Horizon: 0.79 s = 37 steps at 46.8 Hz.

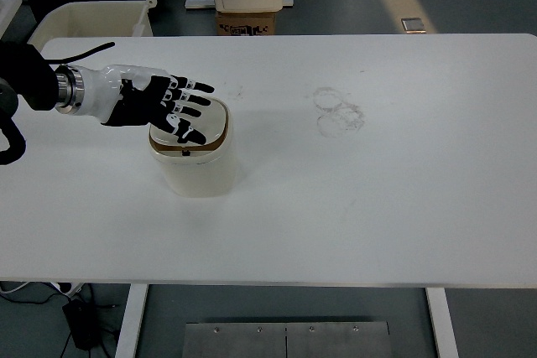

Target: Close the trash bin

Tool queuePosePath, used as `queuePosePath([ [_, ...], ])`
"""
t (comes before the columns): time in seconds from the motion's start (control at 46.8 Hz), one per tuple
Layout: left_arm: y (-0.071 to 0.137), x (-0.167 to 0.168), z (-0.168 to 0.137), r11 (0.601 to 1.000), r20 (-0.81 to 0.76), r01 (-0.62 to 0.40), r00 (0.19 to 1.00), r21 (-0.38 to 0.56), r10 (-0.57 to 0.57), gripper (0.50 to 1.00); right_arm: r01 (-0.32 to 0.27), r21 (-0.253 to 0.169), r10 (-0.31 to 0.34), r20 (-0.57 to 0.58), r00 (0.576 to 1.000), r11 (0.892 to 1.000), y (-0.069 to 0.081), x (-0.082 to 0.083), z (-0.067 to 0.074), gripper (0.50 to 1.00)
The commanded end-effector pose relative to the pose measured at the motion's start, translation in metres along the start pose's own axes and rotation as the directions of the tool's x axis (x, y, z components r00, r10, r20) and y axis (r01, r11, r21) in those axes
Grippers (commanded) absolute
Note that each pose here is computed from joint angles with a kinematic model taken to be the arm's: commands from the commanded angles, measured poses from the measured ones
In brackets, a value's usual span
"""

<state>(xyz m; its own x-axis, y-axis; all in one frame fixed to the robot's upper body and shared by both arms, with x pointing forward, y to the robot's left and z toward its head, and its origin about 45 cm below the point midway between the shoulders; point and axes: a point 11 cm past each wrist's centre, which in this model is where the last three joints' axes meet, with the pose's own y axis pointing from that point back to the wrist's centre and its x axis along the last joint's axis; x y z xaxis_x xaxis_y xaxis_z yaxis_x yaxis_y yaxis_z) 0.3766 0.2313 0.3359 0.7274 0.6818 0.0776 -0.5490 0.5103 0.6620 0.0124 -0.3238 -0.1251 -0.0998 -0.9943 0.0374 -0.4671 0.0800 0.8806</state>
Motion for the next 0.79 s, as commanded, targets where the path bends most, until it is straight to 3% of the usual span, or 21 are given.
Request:
queuePosePath([
  [0.0,0.0,0.0,0.0,1.0,0.0,0.002,1.0,0.0,-0.002,1.0,0.0,0.0,0.0,0.0,1.0,1.0,0.0,0.0,0.0,0.991],
  [0.769,-0.004,-0.003,-0.01,1.0,-0.015,0.014,1.0,0.019,-0.014,1.0,-0.001,0.0,0.001,0.002,1.0,1.0,0.0,0.0,0.0,0.991],
])
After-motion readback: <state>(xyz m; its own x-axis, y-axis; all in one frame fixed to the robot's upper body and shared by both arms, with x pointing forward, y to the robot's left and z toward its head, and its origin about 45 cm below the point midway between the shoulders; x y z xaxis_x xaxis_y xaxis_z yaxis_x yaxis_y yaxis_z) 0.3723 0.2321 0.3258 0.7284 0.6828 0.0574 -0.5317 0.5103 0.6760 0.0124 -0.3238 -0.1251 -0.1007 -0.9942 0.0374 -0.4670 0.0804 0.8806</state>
